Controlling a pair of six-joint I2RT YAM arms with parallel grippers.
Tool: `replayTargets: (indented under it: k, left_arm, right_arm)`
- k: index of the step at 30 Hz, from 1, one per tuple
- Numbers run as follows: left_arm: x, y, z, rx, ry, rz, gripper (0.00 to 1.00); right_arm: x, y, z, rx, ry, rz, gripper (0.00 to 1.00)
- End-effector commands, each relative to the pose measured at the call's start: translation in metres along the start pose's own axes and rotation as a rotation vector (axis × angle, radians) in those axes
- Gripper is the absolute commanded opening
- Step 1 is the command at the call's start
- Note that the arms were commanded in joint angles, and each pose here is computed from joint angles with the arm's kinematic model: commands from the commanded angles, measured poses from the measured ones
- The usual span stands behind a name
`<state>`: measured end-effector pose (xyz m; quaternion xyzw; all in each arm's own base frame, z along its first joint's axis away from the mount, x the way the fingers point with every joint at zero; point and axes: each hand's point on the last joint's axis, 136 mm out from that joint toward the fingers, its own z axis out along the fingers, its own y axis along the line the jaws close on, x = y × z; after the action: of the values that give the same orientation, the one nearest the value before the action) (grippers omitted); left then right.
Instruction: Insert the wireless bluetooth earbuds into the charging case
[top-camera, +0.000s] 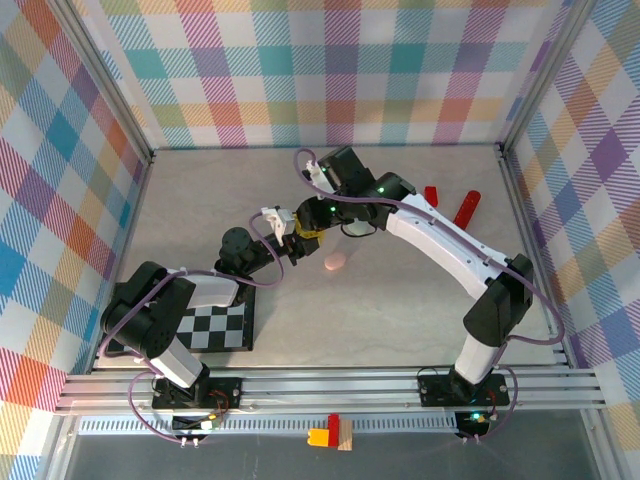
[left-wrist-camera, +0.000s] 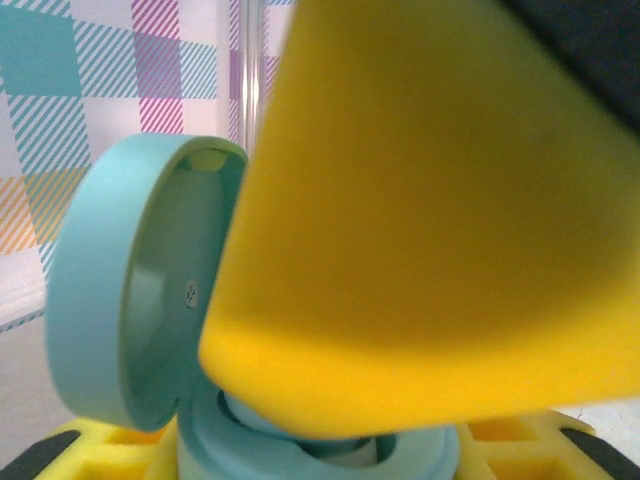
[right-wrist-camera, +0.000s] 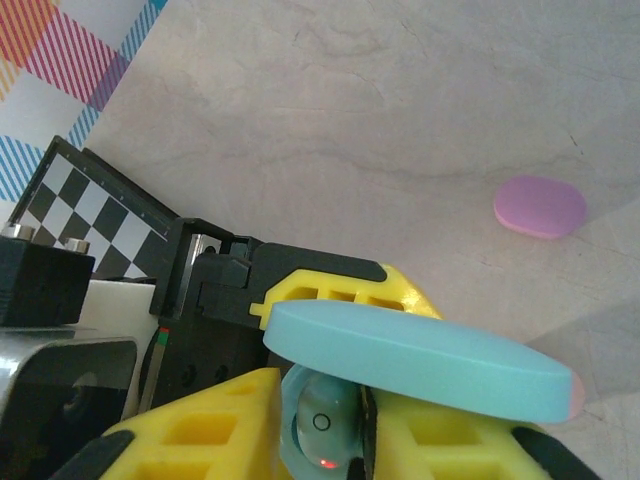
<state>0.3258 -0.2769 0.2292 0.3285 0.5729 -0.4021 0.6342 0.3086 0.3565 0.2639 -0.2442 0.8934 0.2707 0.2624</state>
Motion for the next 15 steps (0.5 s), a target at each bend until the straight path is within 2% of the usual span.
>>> replayTargets:
  k: [1, 3, 7, 11, 15]
  left_arm:
    - [-0.018, 0.001, -0.005, -0.008, -0.056, 0.043, 0.4]
    - [-0.018, 0.001, -0.006, -0.008, -0.056, 0.043, 0.4]
    - [-0.016, -0.001, -0.006, -0.001, -0.052, 0.041, 0.4]
    - [-0.015, -0.002, -0.007, 0.007, -0.048, 0.04, 0.41]
    - [-0.016, -0.005, -0.007, 0.019, -0.05, 0.045, 0.4]
  right_arm:
    - [-0.001, 0.005, -0.006, -0.007, -0.019, -0.005, 0.34]
    - [-0.004, 0.005, -0.015, -0.005, -0.057, -0.011, 0.41]
    - [-0.009, 0.009, -0.034, -0.022, -0.105, -0.022, 0.44]
    - [-0.018, 0.007, -0.046, -0.03, -0.139, -0.009, 0.43]
    - [-0.032, 0.0, -0.047, -0.02, -0.157, 0.009, 0.36]
